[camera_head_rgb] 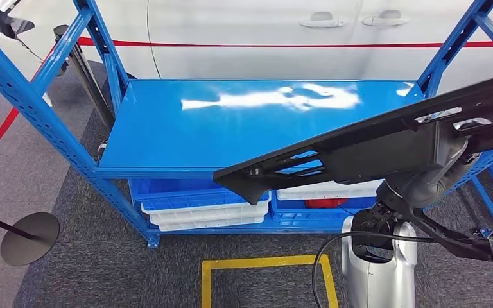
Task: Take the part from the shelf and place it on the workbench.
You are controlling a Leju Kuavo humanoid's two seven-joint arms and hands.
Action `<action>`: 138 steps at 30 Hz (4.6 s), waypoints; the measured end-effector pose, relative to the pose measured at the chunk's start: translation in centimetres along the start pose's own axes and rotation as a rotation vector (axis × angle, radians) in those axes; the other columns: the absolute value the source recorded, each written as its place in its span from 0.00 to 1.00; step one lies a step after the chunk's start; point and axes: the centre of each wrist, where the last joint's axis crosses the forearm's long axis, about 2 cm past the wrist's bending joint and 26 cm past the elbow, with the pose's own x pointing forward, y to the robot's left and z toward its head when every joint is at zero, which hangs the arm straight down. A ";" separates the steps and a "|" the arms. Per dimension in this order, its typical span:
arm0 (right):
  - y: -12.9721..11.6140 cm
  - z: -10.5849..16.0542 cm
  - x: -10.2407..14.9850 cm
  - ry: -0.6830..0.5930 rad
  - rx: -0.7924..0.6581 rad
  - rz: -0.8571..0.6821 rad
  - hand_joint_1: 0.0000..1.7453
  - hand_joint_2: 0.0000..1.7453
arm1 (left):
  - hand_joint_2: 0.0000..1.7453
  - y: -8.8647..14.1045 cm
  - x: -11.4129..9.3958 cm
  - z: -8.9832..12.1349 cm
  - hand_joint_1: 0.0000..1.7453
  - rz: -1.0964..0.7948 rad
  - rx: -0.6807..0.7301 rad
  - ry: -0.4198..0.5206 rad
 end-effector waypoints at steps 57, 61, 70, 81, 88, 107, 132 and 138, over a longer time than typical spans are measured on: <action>-0.5 1.4 3.0 0.000 0.071 0.029 1.00 1.00 | 0.00 -0.2 0.2 0.0 0.00 -0.107 0.002 0.064; -0.8 1.5 3.1 0.004 0.061 0.039 1.00 1.00 | 0.00 -0.7 0.3 0.0 0.00 -0.105 -0.002 0.071; -1.2 1.8 3.5 -0.026 0.039 0.053 1.00 1.00 | 0.00 -0.8 0.7 0.0 0.00 -0.119 0.022 0.104; -1.4 2.2 3.6 -0.012 0.033 0.055 1.00 1.00 | 0.00 -0.9 0.8 0.0 0.00 -0.106 0.022 0.104; -1.6 2.0 3.3 0.007 0.032 0.058 1.00 1.00 | 0.00 -1.5 0.7 0.1 0.00 -0.091 0.010 0.110; -2.1 1.1 1.9 0.037 0.016 0.062 1.00 1.00 | 0.00 -1.9 0.7 0.2 0.00 -0.085 -0.017 0.106; -2.4 0.7 1.5 0.026 -0.005 0.081 1.00 1.00 | 0.00 -1.9 0.8 0.1 0.00 -0.108 -0.027 0.100; -2.6 0.9 1.2 0.030 -0.019 0.079 1.00 1.00 | 0.00 -1.8 0.4 0.2 0.00 -0.108 -0.025 0.107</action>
